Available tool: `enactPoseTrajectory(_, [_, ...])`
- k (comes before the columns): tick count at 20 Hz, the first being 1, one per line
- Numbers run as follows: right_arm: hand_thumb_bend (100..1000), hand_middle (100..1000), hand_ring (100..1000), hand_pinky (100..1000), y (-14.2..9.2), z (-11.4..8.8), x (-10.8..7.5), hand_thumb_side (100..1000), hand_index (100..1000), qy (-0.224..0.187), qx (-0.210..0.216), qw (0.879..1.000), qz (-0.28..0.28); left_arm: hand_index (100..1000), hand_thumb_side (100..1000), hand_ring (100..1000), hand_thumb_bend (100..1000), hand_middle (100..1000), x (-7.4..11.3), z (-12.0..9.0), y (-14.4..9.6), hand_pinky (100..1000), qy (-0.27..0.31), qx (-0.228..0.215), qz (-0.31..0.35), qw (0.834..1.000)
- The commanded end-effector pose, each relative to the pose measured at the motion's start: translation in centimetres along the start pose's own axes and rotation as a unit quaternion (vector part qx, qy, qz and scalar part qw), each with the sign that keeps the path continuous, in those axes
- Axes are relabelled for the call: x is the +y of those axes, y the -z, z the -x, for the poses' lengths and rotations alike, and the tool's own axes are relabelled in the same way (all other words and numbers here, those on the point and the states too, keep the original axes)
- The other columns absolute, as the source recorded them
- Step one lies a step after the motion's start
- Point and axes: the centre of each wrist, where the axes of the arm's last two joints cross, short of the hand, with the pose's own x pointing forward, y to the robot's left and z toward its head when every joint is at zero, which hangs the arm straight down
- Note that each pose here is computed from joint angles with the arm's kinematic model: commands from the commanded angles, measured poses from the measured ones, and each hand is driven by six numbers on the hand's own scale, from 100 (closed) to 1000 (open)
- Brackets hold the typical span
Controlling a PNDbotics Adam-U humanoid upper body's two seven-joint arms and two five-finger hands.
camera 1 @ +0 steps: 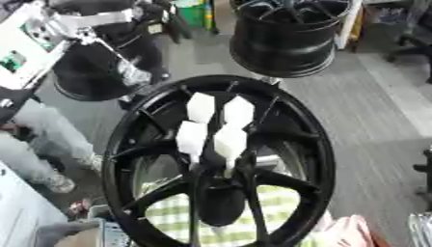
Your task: Pull the pin out of the wheel hub.
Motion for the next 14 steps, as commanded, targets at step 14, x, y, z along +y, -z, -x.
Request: enactPoseTrajectory(14, [100,770,686,471,0.7,-0.6,-0.4,786,815,-0.006,-0.019,1.0,-0.002,871,561,701,541,790,-2.2,-1.2,2.3,728,0.183,-0.11,0.297,0.931])
